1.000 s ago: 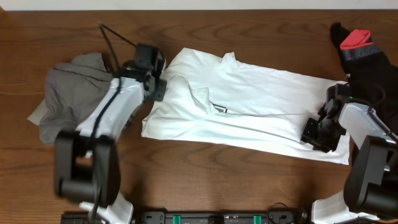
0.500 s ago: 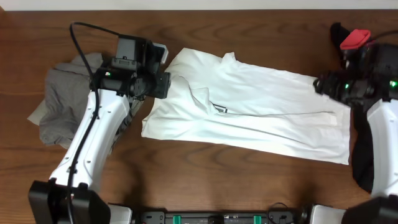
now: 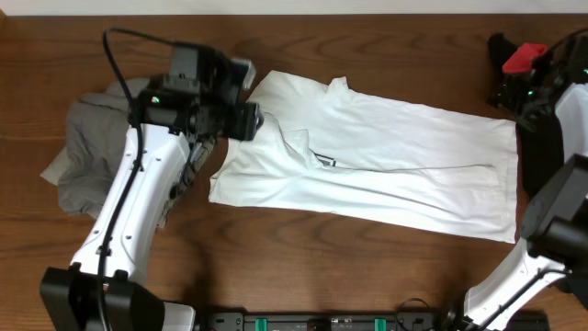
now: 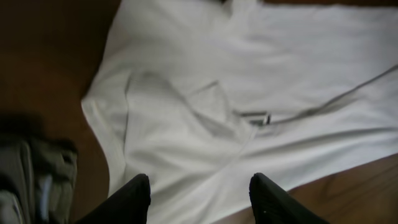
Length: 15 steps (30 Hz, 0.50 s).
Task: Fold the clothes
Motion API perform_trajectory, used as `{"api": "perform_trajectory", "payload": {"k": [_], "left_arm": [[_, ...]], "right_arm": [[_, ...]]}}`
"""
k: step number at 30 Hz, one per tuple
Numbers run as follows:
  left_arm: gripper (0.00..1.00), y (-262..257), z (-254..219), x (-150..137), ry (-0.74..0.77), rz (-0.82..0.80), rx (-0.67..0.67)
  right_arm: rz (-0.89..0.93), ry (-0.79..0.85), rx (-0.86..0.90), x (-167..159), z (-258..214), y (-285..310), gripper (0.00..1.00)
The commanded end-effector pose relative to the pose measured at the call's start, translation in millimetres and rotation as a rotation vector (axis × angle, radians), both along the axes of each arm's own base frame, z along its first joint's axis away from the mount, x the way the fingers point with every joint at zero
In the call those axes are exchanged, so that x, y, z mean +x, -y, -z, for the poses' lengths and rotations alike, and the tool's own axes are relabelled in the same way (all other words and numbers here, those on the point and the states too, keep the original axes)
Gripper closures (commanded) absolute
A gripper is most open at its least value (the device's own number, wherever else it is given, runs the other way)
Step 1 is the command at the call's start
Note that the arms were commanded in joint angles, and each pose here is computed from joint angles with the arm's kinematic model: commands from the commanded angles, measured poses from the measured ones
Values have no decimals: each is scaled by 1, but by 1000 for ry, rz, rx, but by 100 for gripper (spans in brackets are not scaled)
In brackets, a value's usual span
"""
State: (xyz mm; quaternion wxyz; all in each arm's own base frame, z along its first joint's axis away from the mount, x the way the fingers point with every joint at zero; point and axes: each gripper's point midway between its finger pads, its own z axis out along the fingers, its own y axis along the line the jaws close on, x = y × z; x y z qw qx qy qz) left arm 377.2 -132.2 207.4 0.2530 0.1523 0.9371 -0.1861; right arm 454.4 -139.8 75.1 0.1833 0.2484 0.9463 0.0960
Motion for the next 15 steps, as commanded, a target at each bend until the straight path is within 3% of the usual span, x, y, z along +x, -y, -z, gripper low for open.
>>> {"api": "perform_trajectory", "payload": {"k": [1,8,15], "left_arm": [[46,13,-27,26,66,12,-55],[46,37,-11,107,80,5,-94],[43,75,62,163,27,59,-91]], "right_arm": [[-41,32,18,9,-4,-2,23],[-90,25,146,0,-11,-27,21],[-246,120,342,-4,-51,-80,15]]}}
